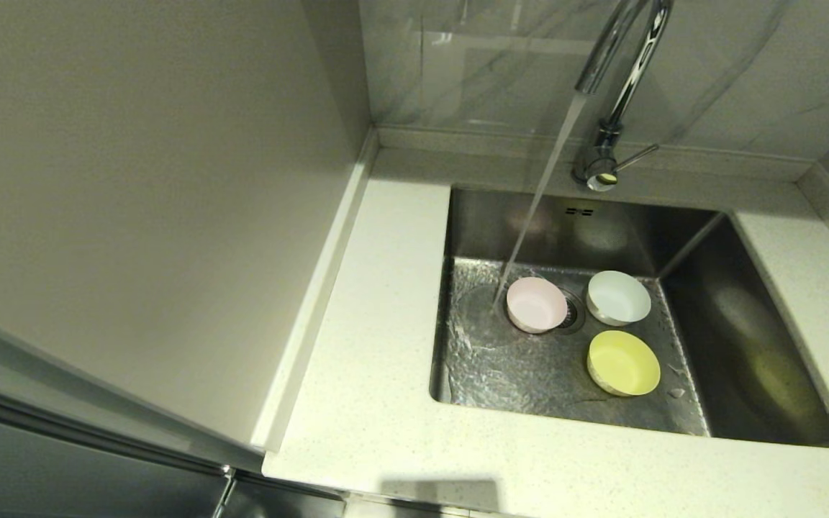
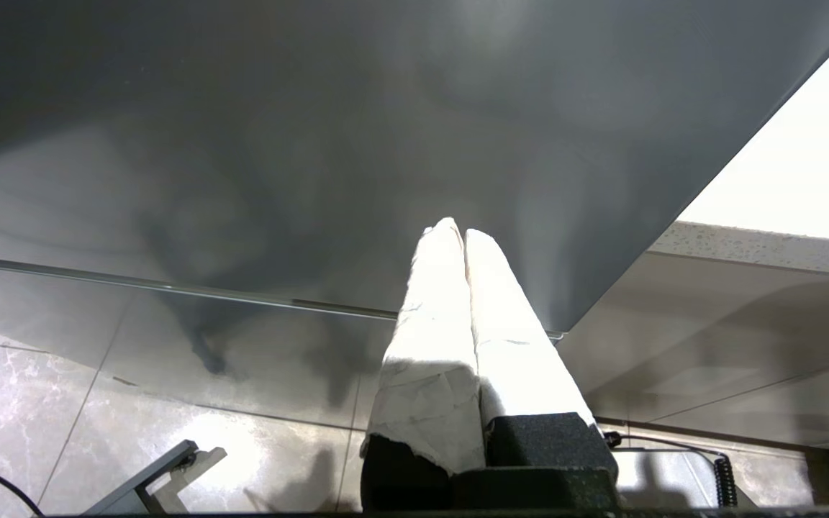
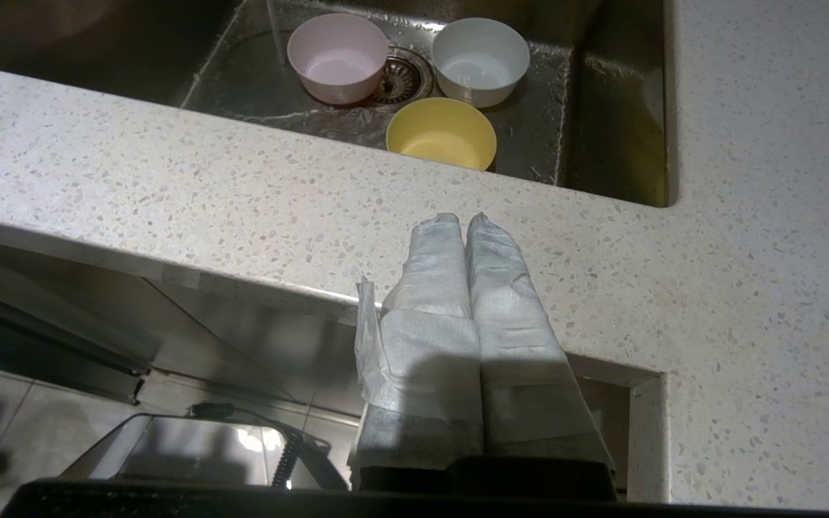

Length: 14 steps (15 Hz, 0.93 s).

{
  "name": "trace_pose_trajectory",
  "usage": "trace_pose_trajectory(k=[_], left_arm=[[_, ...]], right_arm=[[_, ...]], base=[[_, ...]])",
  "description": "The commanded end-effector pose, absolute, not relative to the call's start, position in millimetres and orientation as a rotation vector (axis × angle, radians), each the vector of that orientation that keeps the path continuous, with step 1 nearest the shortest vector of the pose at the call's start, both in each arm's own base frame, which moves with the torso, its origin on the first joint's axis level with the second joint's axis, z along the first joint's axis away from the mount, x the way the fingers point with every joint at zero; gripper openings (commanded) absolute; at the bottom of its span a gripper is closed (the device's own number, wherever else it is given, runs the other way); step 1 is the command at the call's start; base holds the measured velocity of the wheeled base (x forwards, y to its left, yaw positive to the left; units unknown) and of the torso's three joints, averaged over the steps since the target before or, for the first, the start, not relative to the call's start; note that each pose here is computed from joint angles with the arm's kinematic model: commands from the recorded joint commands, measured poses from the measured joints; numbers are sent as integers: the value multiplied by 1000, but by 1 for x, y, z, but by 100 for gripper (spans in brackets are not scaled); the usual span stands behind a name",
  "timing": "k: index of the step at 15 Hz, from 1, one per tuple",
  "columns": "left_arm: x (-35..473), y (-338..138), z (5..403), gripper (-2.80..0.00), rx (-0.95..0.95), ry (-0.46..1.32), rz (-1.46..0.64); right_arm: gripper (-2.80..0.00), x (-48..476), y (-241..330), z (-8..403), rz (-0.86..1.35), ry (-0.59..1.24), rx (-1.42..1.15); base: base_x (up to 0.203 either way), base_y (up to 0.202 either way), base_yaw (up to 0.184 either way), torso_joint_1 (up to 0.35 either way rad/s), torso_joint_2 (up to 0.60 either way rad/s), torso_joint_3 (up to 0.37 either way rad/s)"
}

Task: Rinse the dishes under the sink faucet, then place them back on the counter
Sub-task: Wait for the water to rinse the bowl

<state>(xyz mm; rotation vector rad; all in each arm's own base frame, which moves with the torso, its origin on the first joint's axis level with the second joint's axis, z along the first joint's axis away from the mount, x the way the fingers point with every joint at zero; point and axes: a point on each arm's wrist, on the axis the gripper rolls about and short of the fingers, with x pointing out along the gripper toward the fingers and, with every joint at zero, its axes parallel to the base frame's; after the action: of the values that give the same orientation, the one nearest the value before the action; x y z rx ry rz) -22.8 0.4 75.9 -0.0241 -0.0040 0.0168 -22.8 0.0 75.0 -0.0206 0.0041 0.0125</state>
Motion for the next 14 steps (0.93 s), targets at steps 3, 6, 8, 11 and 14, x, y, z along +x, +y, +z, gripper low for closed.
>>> trace_pose_trajectory(k=[3,6,8,11,14], left_arm=[[-23,0,76,-280,-25,-6,17],[-23,0,76,-280,-25,-6,17],[-23,0,76,-280,-25,-6,17],[-23,0,76,-280,-25,-6,17],[-23,0,76,-280,-25,-6,17]], right_arm=[[-280,-23,0,75,14,6,-21],[-280,-23,0,75,14,6,-21],[-280,-23,0,75,14,6,-21],[-280,-23,0,75,14,6,-21],[-280,-23,0,75,14,6,-21]], base=[[0,0,0,0,0,0],[0,0,0,0,0,0],[0,0,0,0,0,0],[0,0,0,0,0,0],[0,0,0,0,0,0]])
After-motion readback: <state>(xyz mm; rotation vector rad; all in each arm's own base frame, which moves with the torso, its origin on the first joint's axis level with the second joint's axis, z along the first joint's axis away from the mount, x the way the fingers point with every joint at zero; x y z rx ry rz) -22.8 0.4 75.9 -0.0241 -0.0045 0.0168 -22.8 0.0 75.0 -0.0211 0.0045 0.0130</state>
